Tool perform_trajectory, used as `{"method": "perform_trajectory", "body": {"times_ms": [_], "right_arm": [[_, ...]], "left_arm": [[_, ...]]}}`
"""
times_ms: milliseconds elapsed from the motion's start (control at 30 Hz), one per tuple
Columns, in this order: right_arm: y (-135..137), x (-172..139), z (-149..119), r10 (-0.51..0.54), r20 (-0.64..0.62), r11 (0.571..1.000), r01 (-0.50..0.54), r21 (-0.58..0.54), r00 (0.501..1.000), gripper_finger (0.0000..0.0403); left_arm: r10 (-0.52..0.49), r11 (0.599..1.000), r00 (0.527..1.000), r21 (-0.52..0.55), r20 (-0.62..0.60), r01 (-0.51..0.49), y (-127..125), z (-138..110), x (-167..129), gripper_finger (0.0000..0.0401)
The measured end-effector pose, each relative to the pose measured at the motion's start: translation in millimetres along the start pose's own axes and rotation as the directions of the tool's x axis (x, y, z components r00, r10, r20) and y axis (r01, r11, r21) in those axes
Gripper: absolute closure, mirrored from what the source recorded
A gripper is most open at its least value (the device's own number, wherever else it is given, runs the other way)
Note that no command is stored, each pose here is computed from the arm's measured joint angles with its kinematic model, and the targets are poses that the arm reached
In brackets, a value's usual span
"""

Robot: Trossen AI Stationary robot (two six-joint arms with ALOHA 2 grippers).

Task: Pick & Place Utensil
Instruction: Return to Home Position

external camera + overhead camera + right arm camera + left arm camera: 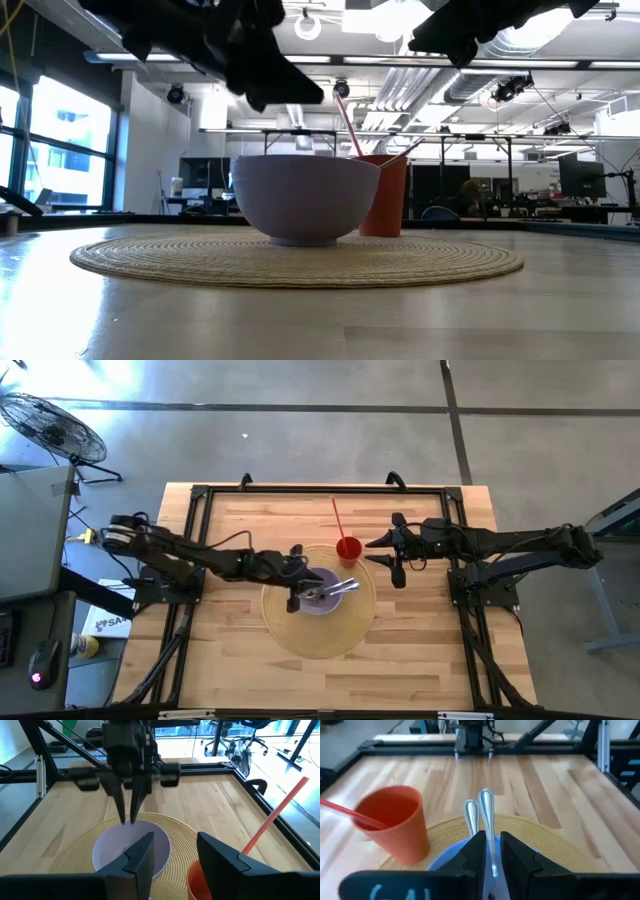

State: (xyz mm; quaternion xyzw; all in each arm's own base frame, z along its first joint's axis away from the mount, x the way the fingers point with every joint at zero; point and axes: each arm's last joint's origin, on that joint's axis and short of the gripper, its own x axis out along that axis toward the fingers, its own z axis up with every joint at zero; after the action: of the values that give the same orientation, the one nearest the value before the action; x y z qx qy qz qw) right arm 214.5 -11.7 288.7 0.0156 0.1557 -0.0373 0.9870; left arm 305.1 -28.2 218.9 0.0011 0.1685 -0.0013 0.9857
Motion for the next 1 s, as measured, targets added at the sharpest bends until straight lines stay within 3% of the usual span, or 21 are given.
{"method": "perform_trajectory", "body": {"times_ms": [200, 400, 567, 1000], "right_arm": [[0, 0, 0, 0.0, -0.001, 1.0, 0.0, 0.0, 1.0, 0.0263], [0, 0, 0, -0.001, -0.001, 1.0, 0.001, 0.0, 1.0, 0.0263], [0, 0, 0, -0.002, 0.004, 1.0, 0.002, -0.001, 1.0, 0.0263], [0, 0, 0, -0.005, 0.007, 1.0, 0.005, -0.008, 1.0, 0.0263]], "left_arm": [[0.017, 1.0, 0.997, -0.009, 0.082, -0.017, 4, -7, -27, 0.0345], [0.096, 0.995, 0.988, -0.022, 0.121, -0.094, 10, -12, -64, 0.0345], [0.098, 0.995, 0.975, -0.038, 0.198, -0.093, 12, -7, -90, 0.0345], [0.154, 0.988, 0.934, -0.055, 0.322, -0.144, 19, -21, -144, 0.0345]]}}
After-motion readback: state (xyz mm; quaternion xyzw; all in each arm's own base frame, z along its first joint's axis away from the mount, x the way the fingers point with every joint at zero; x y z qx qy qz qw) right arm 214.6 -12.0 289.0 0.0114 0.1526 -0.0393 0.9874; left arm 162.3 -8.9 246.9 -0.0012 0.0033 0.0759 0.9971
